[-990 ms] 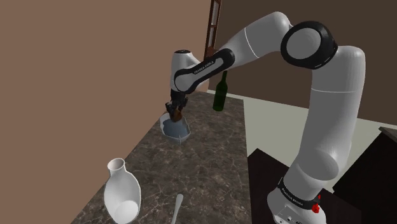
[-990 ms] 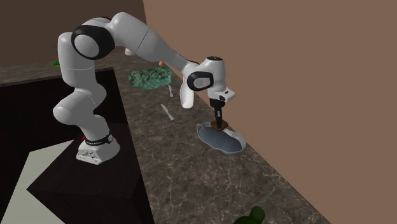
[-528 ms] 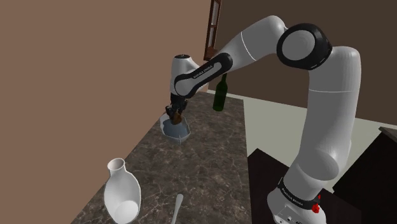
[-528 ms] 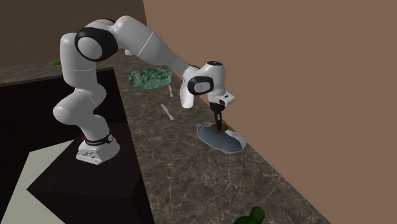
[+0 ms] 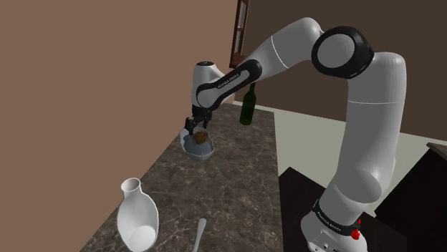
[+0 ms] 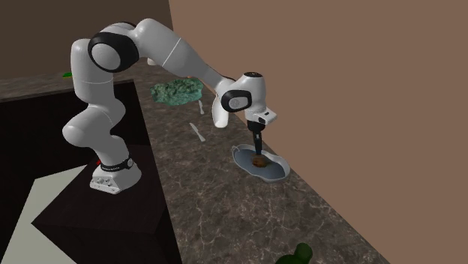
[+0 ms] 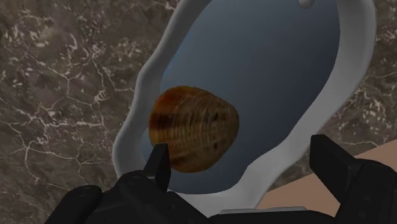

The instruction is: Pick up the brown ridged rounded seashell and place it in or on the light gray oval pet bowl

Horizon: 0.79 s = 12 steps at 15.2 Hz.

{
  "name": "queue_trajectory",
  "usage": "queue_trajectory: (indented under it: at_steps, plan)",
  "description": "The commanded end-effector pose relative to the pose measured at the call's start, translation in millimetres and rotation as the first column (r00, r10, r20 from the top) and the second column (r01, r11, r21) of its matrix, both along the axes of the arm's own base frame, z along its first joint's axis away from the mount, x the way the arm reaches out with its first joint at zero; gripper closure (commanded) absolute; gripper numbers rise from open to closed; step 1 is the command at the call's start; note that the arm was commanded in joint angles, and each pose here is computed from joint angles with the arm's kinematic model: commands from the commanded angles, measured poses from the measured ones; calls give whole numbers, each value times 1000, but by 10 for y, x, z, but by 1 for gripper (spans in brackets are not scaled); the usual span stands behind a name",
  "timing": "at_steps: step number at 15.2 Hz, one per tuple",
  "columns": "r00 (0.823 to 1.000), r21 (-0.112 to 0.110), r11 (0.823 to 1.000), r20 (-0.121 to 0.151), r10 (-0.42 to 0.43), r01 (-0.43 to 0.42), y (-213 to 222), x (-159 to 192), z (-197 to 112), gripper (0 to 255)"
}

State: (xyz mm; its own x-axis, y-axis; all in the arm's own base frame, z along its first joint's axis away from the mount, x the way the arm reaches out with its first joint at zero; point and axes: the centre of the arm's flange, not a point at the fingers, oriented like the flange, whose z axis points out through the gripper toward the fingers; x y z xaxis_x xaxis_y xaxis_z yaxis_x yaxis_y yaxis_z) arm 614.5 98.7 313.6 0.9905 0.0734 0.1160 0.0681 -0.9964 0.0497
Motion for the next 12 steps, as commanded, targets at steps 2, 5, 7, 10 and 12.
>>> queue_trajectory:
  at_steps: [2, 5, 7, 10, 12]
  plan:
    - [1000, 0, 1000, 0, 0, 0, 5, -16, 131, 0]
    - [1000, 0, 1000, 0, 0, 0, 21, -60, 496, 0]
    - [1000, 0, 1000, 0, 0, 0, 21, -60, 496, 0]
    - [1000, 0, 1000, 0, 0, 0, 21, -60, 496, 0]
    - [1000, 0, 1000, 0, 0, 0, 21, -60, 496, 0]
